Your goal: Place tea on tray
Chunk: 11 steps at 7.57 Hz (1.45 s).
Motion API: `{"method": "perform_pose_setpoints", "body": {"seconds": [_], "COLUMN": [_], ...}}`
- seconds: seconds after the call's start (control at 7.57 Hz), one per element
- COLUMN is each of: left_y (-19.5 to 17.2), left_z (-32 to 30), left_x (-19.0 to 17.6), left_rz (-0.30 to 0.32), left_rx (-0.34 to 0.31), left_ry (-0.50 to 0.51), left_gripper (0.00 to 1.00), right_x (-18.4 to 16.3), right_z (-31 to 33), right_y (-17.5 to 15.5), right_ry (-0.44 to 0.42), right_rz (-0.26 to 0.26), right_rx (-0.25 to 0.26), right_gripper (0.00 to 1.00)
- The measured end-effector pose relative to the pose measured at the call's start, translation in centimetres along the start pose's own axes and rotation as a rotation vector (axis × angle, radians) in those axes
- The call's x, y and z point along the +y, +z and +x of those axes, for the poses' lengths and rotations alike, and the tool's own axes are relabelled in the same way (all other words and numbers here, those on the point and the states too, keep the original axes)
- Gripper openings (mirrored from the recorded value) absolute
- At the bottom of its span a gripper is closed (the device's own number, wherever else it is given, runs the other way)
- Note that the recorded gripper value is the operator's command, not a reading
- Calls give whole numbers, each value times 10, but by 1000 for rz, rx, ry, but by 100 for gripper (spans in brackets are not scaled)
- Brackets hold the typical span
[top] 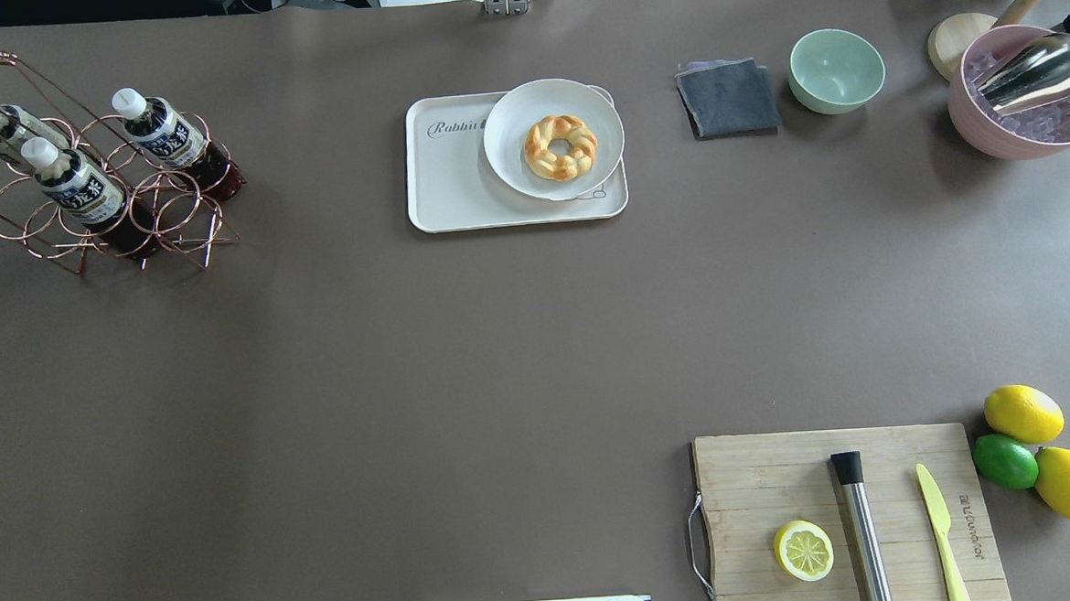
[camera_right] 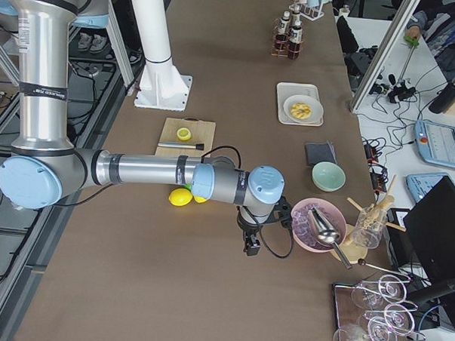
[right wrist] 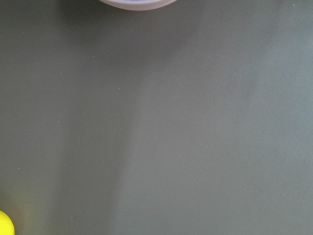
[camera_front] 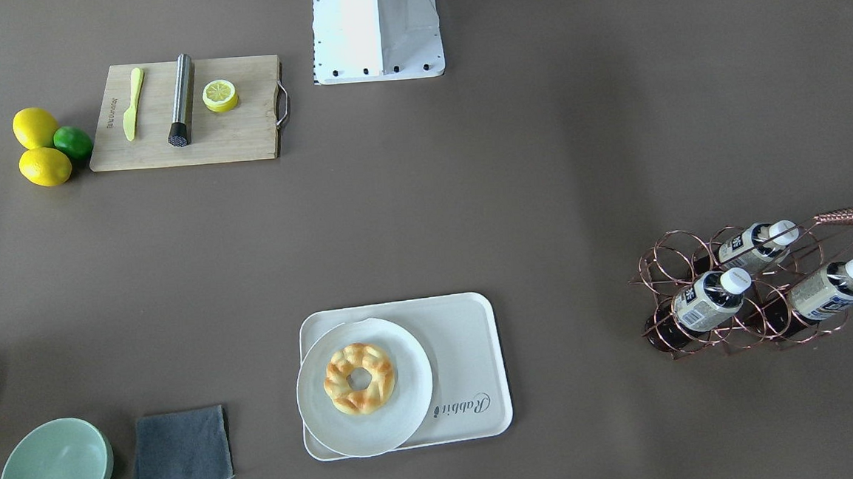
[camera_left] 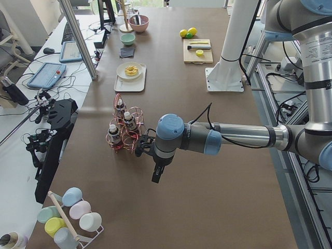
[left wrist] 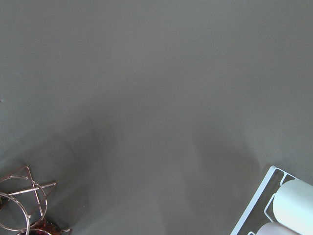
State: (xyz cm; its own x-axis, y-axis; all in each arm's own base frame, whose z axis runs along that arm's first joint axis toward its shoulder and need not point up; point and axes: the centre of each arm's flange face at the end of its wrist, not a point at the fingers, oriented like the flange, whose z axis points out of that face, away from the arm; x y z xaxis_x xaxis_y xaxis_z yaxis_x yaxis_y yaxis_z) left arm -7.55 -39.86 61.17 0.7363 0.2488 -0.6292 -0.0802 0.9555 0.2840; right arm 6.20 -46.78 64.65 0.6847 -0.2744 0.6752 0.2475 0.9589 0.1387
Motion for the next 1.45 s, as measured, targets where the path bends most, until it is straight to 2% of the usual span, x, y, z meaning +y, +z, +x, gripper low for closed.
{"method": "perform_pose_setpoints", "body": {"seconds": [0.93,1.45], "left_y": [3,5], "left_z": [1,0], "left_x": [4,6], "left_rz": [27,26], "left_rx": [-2,-2], "left_ry": [30,31], "left_gripper": [98,97], "right_x": [9,9], "right_z": [-6,-5], "right_y": [-1,0], "right_ry": [-6,-26], "right_rz": [19,32], "right_rx": [-20,-13], "right_gripper": [100,100]}}
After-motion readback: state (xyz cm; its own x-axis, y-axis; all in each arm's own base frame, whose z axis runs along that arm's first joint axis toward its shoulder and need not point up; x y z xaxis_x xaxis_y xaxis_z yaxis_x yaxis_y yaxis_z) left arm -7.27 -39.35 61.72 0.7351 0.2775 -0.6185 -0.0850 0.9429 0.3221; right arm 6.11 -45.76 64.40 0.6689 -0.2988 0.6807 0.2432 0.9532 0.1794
